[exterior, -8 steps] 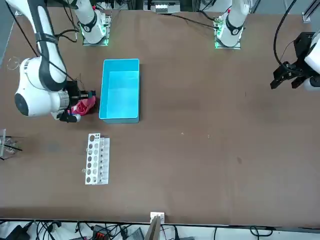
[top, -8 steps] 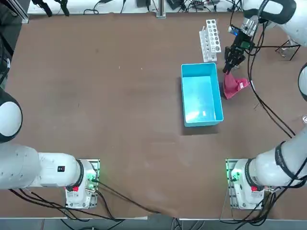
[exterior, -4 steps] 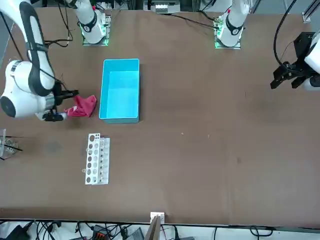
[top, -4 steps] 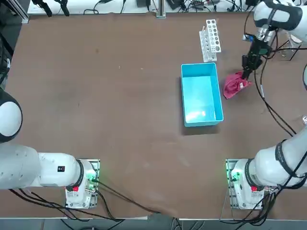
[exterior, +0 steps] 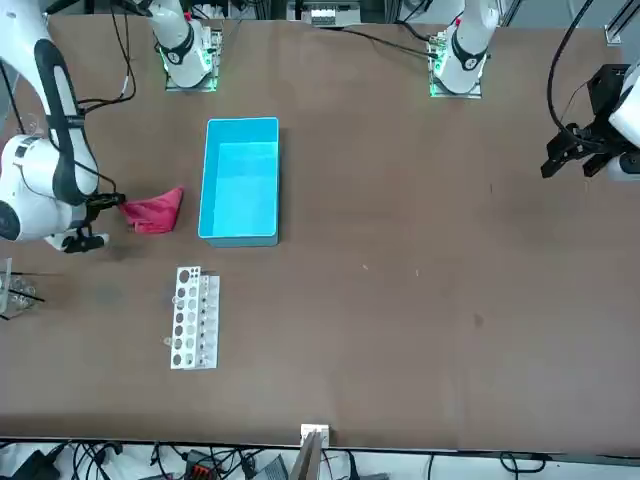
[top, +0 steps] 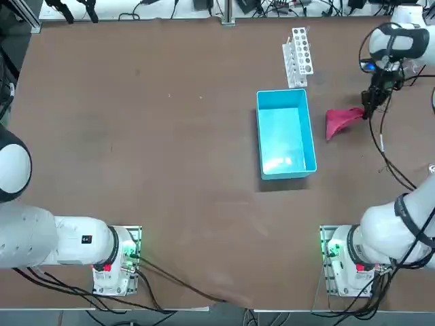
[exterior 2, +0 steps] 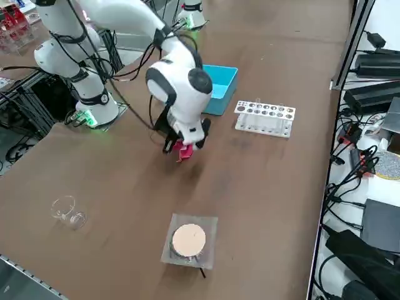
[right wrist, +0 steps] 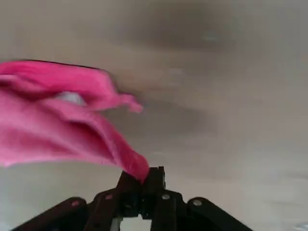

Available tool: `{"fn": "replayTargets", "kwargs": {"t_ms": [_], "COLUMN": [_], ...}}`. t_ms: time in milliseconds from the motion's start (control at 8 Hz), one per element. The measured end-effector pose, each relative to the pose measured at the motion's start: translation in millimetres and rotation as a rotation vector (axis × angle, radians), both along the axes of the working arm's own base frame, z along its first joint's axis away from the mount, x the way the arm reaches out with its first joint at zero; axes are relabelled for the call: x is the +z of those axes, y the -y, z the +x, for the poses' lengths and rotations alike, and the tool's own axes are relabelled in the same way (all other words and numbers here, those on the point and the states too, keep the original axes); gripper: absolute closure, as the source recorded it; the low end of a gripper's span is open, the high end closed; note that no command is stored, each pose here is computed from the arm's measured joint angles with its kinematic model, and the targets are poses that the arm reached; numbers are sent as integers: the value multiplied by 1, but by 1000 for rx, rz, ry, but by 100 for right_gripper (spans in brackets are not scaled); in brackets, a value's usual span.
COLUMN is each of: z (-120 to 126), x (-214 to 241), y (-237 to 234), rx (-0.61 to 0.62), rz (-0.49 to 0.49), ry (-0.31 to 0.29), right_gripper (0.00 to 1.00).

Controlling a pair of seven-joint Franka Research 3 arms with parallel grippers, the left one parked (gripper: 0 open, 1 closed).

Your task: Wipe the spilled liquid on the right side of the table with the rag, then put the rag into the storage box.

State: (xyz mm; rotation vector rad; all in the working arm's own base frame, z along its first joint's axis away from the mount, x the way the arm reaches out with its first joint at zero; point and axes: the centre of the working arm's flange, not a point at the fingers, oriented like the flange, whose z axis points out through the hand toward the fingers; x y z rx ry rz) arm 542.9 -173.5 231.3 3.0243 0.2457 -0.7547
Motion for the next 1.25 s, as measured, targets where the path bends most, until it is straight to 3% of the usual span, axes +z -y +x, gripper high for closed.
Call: {"fn": "replayTargets", "kwargs": {"t_ms": [500, 1250], "z": [-7, 12], "x": [-5, 26], "y": [102, 251], "rx": [42, 218], "rz": [-130, -188], "ry": [107, 166], "right_gripper": [98, 98]}}
